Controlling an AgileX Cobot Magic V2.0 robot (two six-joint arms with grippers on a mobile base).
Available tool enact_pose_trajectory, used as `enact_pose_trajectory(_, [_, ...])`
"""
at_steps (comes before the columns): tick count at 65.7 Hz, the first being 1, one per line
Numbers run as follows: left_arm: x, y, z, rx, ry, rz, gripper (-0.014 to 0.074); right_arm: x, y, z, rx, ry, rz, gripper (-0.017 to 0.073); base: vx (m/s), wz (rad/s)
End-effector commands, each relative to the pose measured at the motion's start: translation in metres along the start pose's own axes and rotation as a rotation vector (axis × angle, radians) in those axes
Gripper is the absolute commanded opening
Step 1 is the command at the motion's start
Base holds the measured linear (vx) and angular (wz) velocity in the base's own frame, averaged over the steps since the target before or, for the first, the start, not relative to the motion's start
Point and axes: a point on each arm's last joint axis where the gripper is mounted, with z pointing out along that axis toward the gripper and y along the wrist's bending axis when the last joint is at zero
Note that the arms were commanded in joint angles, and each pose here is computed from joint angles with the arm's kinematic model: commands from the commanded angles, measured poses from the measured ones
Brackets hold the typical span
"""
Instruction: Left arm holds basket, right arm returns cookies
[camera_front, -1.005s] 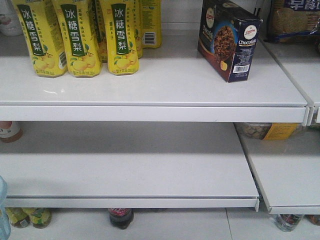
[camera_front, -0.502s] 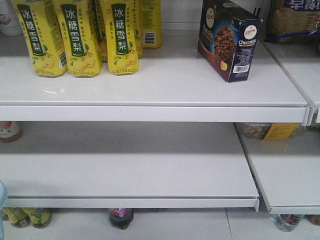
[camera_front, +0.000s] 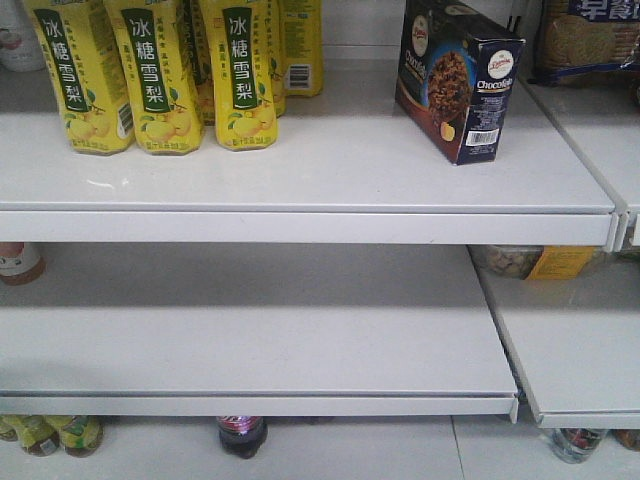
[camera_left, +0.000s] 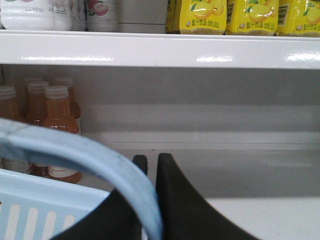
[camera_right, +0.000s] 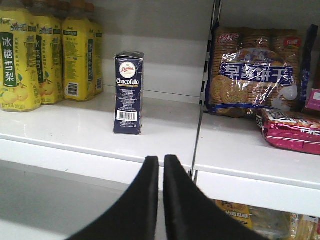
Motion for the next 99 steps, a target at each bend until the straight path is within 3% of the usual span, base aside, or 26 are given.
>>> enact_pose_trajectory(1, [-0.015, -0.001, -0.003, 0.002, -0.097, 0.027, 0.0003, -0.013, 0.0, 0.0, 0.0, -0.079, -0.013, -0.001, 0.0, 0.0])
enact_pose_trajectory(24, [-0.015, -0.001, -0.003, 0.002, -0.097, 0.027, 0.0003, -0.013, 0.0, 0.0, 0.0, -0.079, -0.013, -0.001, 0.0, 0.0])
enact_pose_trajectory(42, [-0.015, -0.001, -0.003, 0.002, -0.096, 0.027, 0.0003, -0.017, -0.001, -0.001, 0.014, -0.119, -0.048, -0.0009, 0.0, 0.0])
enact_pose_trajectory(66, [-0.015, -0.001, -0.003, 0.002, -0.096, 0.027, 0.0003, -0.014, -0.009, -0.002, 0.252, -0.085, -0.009, -0.0008, 0.0, 0.0])
enact_pose_trajectory(87, [-0.015, -0.001, -0.003, 0.002, -0.096, 0.027, 0.0003, 0.052, -0.007, 0.013, 0.241, -0.08, 0.026, -0.0009, 0.0, 0.0])
enact_pose_trajectory(99, [-0.015, -0.001, -0.003, 0.002, -0.096, 0.027, 0.0003, 0.086, -0.005, 0.015, 0.236, -0.042, 0.082, -0.0009, 0.0, 0.0])
